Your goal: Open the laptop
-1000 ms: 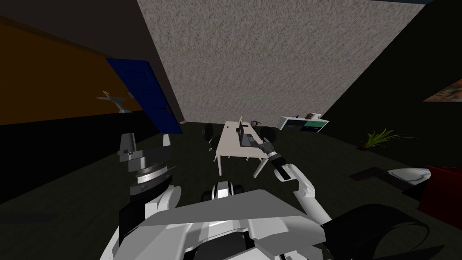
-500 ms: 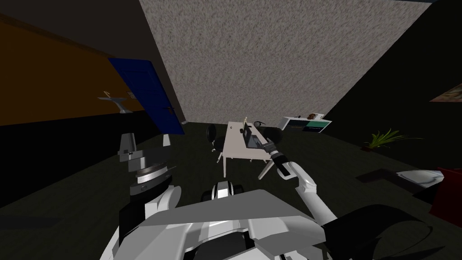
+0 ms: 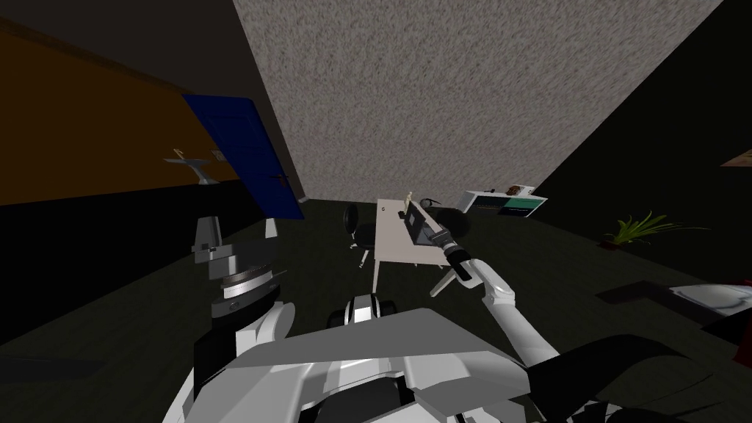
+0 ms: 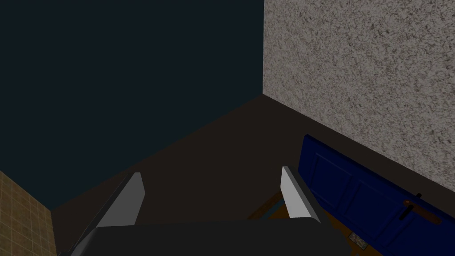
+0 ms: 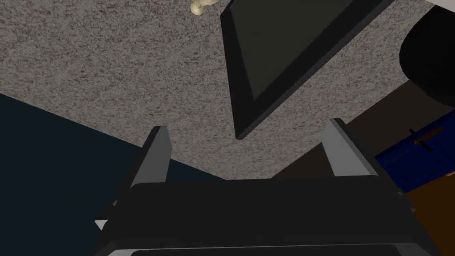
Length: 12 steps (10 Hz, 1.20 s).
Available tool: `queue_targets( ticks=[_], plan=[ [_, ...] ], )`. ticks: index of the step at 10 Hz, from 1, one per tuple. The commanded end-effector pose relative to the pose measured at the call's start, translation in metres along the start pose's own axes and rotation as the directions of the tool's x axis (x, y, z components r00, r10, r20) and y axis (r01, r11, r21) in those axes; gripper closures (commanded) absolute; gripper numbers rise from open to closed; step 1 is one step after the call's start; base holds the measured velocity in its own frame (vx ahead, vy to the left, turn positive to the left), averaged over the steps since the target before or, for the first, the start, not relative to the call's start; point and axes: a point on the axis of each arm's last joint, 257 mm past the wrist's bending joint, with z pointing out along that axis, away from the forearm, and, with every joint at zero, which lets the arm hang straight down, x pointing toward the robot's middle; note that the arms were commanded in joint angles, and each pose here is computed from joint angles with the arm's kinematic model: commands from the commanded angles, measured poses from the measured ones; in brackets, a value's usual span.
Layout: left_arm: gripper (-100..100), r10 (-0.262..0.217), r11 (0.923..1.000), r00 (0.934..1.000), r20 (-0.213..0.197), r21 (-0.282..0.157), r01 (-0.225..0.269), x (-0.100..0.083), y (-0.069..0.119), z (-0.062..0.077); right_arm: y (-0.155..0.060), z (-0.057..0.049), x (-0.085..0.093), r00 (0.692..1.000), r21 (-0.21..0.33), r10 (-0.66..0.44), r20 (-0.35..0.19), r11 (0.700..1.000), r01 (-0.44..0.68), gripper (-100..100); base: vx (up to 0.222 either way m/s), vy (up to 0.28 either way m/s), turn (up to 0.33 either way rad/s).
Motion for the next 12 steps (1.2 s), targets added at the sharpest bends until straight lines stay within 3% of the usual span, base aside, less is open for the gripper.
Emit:
queue_targets(
  ticks=[1,6,9,10,12],
  plan=[
    [0,0.0,1.0,1.0,0.0,0.0,0.0,0.0,0.0,0.0,-0.022,0.003,0.021,0.989,0.019,-0.136,-0.058,0.99,0.137,-100,0.082,0.164,0.012],
    [0,0.0,1.0,1.0,0.0,0.0,0.0,0.0,0.0,0.0,-0.058,0.009,0.044,0.933,0.033,-0.332,-0.138,0.94,0.339,-100,0.064,0.129,0.002],
    [0,0.0,1.0,1.0,0.0,0.0,0.0,0.0,0.0,0.0,-0.059,0.008,0.043,0.939,0.034,-0.316,-0.133,0.946,0.323,-100,0.049,0.035,0.017],
    [0,0.0,1.0,1.0,0.0,0.0,0.0,0.0,0.0,0.0,-0.059,0.008,0.043,0.94,0.035,-0.315,-0.134,0.946,0.322,100,0.012,-0.005,-0.014],
    [0,0.0,1.0,1.0,0.0,0.0,0.0,0.0,0.0,0.0,-0.065,0.014,0.046,0.97,0.056,-0.204,-0.132,0.975,0.213,100,-0.041,-0.076,0.038]
  ],
)
